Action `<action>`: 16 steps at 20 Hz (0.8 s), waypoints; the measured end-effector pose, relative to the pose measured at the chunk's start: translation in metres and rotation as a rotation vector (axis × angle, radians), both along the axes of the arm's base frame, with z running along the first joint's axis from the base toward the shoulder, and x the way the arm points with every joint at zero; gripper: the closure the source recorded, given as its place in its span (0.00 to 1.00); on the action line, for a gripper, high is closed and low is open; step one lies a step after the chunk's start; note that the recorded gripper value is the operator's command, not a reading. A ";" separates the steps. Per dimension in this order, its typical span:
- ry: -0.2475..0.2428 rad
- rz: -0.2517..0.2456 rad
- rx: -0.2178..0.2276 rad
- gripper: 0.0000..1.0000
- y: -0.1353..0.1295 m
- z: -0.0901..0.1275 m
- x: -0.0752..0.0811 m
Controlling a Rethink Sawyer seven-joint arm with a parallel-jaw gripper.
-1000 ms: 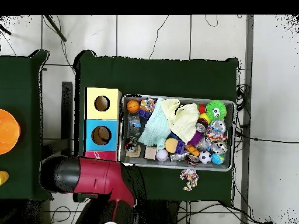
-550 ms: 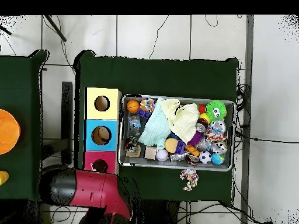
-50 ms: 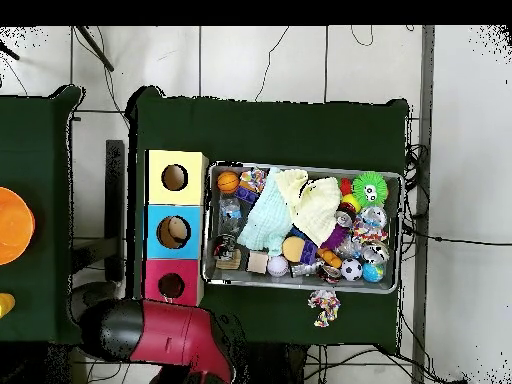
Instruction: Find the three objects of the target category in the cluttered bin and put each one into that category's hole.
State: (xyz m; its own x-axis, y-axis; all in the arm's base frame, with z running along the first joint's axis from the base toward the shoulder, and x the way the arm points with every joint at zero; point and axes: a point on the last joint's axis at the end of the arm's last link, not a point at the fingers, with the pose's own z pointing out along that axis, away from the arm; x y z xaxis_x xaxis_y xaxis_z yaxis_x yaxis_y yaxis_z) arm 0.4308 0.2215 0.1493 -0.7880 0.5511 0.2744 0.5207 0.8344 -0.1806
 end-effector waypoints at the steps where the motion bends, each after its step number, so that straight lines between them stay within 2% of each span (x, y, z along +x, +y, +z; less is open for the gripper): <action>1: 0.000 -0.001 -0.001 1.00 -0.001 -0.001 0.000; 6: -0.040 -0.007 -0.025 1.00 -0.008 -0.020 0.006; 10: -0.090 -0.029 -0.044 1.00 -0.011 -0.037 0.014; 16: -0.105 -0.062 -0.038 1.00 -0.008 -0.038 0.023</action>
